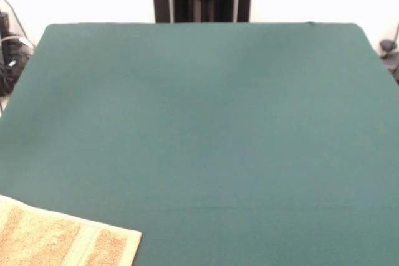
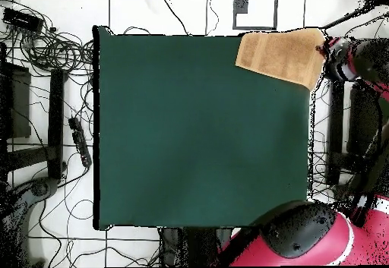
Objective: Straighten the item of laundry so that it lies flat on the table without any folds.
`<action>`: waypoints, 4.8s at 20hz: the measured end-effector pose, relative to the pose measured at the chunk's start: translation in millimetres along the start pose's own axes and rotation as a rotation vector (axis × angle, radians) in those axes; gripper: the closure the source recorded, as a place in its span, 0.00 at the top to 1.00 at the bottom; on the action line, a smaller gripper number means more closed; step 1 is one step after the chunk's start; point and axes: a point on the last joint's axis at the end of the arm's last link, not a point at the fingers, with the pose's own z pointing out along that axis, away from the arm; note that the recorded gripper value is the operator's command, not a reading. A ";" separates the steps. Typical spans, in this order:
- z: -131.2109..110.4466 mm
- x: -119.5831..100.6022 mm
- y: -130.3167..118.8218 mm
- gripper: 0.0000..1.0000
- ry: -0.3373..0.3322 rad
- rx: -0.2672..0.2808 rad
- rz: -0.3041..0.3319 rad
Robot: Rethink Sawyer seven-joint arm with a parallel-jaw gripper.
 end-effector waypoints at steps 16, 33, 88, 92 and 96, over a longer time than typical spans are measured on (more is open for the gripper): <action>81.6 1.1 -26.0 1.00 -0.037 0.074 -0.018; 141.9 28.7 -4.4 1.00 0.156 0.039 0.059; -25.6 23.2 34.6 1.00 -0.167 -0.190 0.075; -31.6 -10.2 -64.5 1.00 -0.366 -0.307 -0.006; -22.6 -16.0 -215.7 1.00 -0.494 -0.406 -0.093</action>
